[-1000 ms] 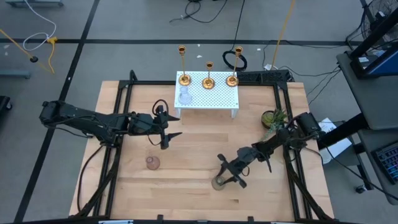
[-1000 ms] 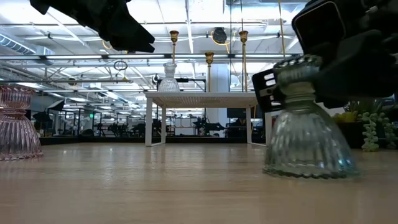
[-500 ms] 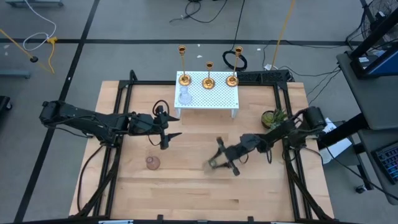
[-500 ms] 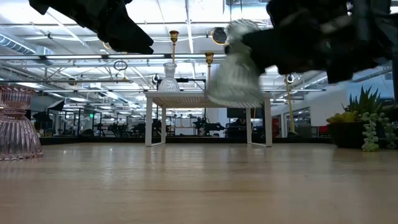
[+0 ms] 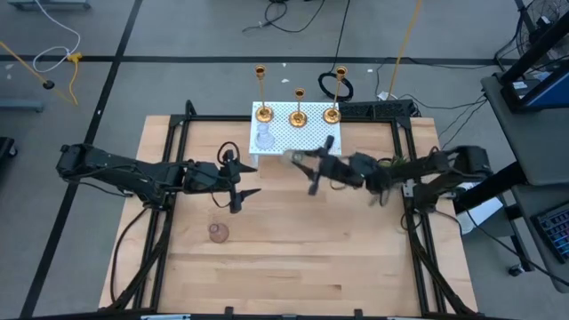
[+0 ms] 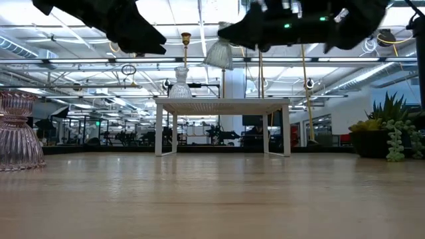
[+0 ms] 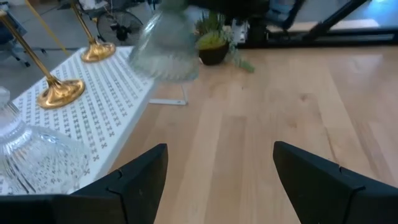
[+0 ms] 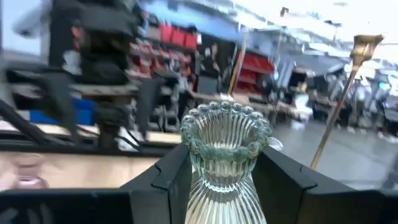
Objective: Pick & Place candle stick holders
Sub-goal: Put the green glass candle holder on the shelf aligned with the other glass candle holder
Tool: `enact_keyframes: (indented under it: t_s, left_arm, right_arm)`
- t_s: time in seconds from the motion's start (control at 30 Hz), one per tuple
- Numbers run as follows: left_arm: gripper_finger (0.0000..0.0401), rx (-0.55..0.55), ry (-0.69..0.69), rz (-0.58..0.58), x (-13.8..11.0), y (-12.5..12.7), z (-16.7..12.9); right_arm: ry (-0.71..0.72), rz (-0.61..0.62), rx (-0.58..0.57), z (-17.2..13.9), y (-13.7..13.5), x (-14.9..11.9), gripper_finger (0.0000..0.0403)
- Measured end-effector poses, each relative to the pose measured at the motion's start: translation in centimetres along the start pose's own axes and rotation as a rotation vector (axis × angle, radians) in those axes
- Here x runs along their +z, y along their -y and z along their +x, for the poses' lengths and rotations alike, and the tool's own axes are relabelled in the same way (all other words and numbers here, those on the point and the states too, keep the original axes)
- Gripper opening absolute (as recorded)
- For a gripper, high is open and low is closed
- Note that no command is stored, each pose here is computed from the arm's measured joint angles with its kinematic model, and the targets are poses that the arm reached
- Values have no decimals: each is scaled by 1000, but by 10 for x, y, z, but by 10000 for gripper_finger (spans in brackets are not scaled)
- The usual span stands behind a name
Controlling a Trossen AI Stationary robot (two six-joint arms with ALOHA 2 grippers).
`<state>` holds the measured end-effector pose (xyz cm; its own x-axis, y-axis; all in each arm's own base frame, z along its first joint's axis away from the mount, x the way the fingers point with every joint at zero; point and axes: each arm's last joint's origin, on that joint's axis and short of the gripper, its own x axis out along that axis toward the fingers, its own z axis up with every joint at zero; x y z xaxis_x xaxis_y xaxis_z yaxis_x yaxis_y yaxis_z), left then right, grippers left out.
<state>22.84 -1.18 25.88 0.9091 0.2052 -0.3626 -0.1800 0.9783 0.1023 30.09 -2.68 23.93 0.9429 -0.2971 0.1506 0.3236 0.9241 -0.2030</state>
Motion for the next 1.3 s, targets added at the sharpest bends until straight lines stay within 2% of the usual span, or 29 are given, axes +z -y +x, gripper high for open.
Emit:
enact_keyframes:
  t_s: [0.17,0.47,0.6,0.83,1.3]
  left_arm:
    - [298,0,12,-4,1,0,0]
    - [298,0,11,-1,1,0,0]
    - [298,0,11,-1,1,0,0]
    - [298,0,11,-1,1,0,0]
    - [298,0,11,-1,1,0,0]
  right_arm:
    - [-134,15,-93,25,30,-10,139]
    - [-230,146,-208,26,67,-27,142]
    - [-270,143,-208,25,70,-31,140]
    - [-256,169,-211,25,69,-30,144]
    - [-234,137,-214,35,66,-51,154]
